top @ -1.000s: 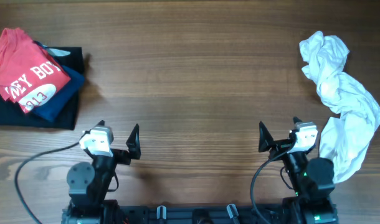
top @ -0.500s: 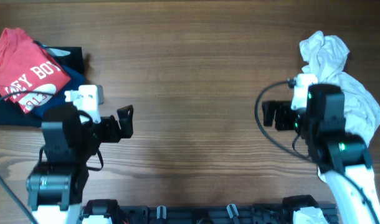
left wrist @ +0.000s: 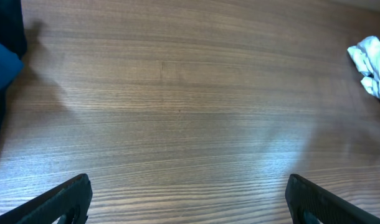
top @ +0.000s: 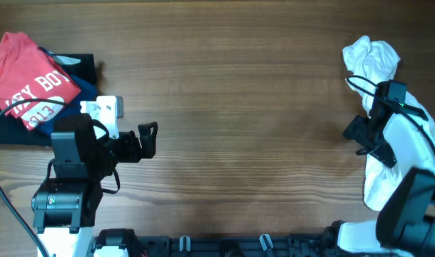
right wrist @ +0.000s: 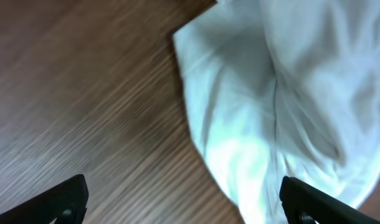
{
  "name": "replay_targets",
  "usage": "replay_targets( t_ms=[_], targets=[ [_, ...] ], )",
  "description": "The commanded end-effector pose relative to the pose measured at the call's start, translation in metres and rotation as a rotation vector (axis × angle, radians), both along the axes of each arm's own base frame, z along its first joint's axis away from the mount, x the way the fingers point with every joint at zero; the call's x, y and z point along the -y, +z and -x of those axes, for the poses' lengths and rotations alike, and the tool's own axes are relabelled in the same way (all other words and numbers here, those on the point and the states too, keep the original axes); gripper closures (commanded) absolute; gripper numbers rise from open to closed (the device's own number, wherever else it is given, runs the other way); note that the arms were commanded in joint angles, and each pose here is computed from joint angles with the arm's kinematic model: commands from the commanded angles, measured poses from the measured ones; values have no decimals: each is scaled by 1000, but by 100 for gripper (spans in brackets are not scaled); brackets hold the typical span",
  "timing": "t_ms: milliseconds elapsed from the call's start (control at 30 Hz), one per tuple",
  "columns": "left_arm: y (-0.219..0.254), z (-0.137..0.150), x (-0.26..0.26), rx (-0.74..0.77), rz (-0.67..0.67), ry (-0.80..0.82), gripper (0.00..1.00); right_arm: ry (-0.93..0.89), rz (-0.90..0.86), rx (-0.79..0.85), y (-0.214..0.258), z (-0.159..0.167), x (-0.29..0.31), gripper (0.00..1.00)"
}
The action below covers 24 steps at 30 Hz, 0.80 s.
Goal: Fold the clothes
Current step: 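Reach the right gripper to the crumpled white t-shirt and grasp it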
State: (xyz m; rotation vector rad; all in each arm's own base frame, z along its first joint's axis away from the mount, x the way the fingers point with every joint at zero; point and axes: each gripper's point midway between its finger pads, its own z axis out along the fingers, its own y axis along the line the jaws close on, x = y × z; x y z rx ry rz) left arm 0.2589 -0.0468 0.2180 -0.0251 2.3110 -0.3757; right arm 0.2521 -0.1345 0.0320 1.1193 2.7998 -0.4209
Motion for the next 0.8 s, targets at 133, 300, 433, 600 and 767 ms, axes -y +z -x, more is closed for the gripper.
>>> replay_targets(
  t_ms=[133, 300, 433, 600, 767],
  targets=[
    [10, 0, 5, 23, 17, -16, 0, -130, 10, -62, -32, 16, 33, 6],
    [10, 0, 5, 23, 17, -16, 0, -193, -23, -90, -56, 36, 39, 14],
    [10, 0, 5, 23, 17, -16, 0, -251, -56, -72, -65, 45, 39, 40],
    [11, 0, 5, 23, 17, -16, 0, -248, -119, -45, -68, 39, 29, 96],
    [11, 0, 5, 23, 17, -16, 0, -101, -299, 18, -61, 17, 1, 96]
  ],
)
